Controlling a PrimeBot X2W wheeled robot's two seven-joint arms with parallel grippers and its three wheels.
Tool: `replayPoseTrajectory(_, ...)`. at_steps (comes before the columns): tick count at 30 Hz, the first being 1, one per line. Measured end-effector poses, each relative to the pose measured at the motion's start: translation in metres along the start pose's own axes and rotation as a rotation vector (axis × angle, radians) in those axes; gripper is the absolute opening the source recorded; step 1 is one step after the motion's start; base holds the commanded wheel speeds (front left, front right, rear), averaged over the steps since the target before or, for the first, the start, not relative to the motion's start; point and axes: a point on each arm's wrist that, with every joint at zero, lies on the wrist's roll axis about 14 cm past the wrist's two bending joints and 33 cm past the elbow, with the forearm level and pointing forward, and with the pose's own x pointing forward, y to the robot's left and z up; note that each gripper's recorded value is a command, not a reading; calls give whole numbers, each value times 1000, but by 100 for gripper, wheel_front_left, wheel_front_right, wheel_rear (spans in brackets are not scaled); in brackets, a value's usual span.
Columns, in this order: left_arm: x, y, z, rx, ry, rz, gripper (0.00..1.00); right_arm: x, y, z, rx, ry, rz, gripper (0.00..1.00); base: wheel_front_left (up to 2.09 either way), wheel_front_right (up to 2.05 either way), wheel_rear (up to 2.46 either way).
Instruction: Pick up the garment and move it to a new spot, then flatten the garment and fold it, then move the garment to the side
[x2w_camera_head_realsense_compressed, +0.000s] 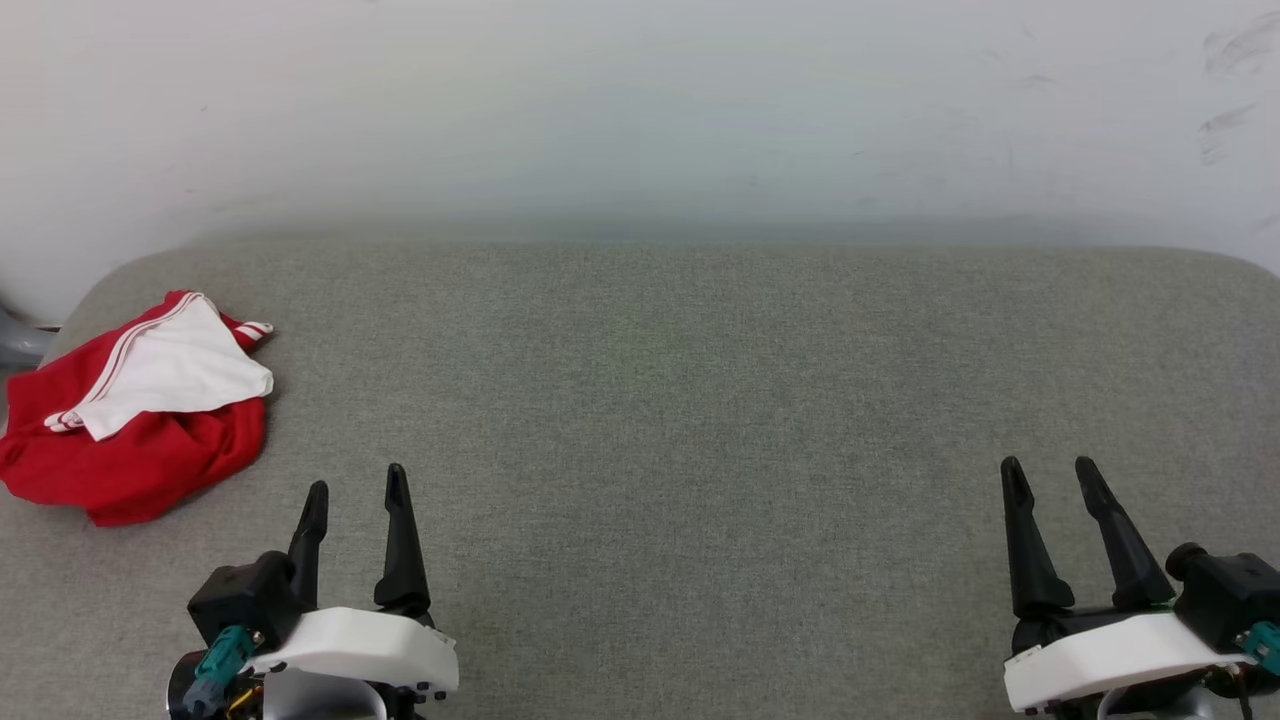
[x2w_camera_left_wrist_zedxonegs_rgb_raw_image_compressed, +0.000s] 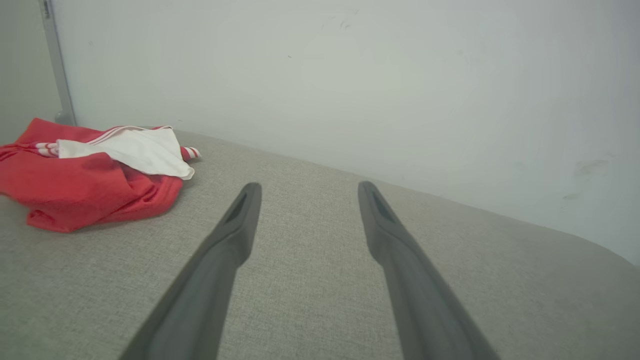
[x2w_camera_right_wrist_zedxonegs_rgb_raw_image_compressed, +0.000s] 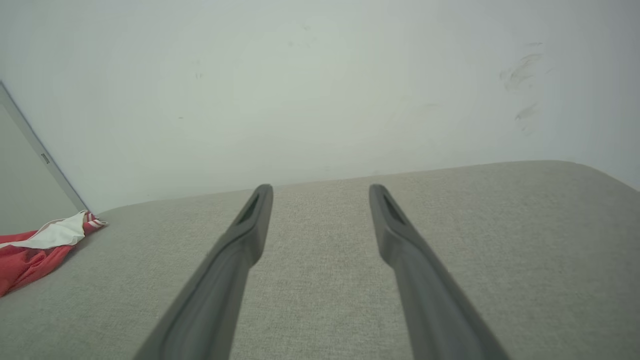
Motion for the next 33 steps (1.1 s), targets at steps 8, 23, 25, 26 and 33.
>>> replayPoseTrajectory(8,-1,-5,3,67,-25,-20,100,-1,3,1,-75,-7,16,100,0,0,0)
replayPoseTrajectory(23,-4,-11,6,171,-60,-58,100,-2,10,5,-190,-33,50,100,0,0,0)
replayPoseTrajectory(25,-5,-11,5,179,-60,-59,100,-2,10,6,-201,-35,53,100,0,0,0)
replayPoseTrajectory(26,-6,-12,4,183,-60,-62,100,-2,11,6,-208,-38,55,100,0,0,0)
replayPoseTrajectory(33,-7,-14,5,217,-74,-74,100,-3,13,7,-243,-48,65,100,0,0,0)
